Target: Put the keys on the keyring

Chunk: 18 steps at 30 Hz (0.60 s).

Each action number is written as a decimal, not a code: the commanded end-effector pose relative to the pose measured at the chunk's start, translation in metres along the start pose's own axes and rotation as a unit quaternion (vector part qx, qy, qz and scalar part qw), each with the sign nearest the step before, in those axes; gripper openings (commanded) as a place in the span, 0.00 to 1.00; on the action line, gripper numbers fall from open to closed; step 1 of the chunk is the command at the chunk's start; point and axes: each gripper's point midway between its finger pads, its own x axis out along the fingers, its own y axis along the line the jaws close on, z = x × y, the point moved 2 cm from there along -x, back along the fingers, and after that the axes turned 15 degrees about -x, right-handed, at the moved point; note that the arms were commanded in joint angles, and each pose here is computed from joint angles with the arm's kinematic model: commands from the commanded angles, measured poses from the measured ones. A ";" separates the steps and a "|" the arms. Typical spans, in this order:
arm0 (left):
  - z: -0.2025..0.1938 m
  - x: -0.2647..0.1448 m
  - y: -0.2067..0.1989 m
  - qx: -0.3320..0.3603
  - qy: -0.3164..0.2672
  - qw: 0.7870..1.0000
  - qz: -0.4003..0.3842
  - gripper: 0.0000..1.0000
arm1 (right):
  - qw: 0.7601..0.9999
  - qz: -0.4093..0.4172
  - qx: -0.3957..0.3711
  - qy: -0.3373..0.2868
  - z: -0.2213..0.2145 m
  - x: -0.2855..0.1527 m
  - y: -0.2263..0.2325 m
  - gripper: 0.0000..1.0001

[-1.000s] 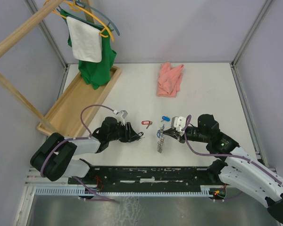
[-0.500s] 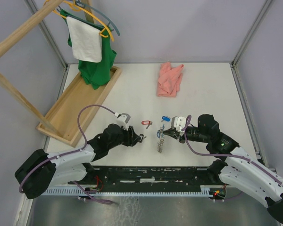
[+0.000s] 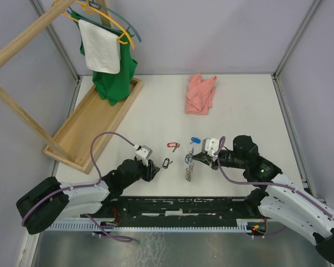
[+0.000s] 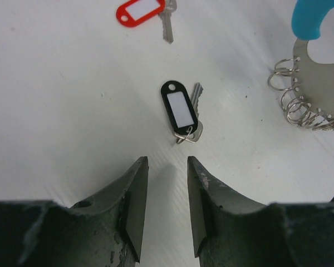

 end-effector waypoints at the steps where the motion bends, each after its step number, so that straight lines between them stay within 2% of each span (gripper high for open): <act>1: 0.029 0.004 -0.021 0.063 -0.063 0.994 -0.059 0.40 | 0.999 -0.014 -0.024 -0.044 0.022 0.000 -0.009 0.02; 8: 0.016 0.017 -0.018 0.082 -0.021 0.995 -0.051 0.36 | 0.998 -0.015 -0.028 -0.047 0.024 -0.001 -0.009 0.02; 18: 0.010 0.026 -0.020 0.110 0.002 0.992 -0.060 0.34 | 0.998 -0.013 -0.028 -0.048 0.024 -0.001 -0.009 0.02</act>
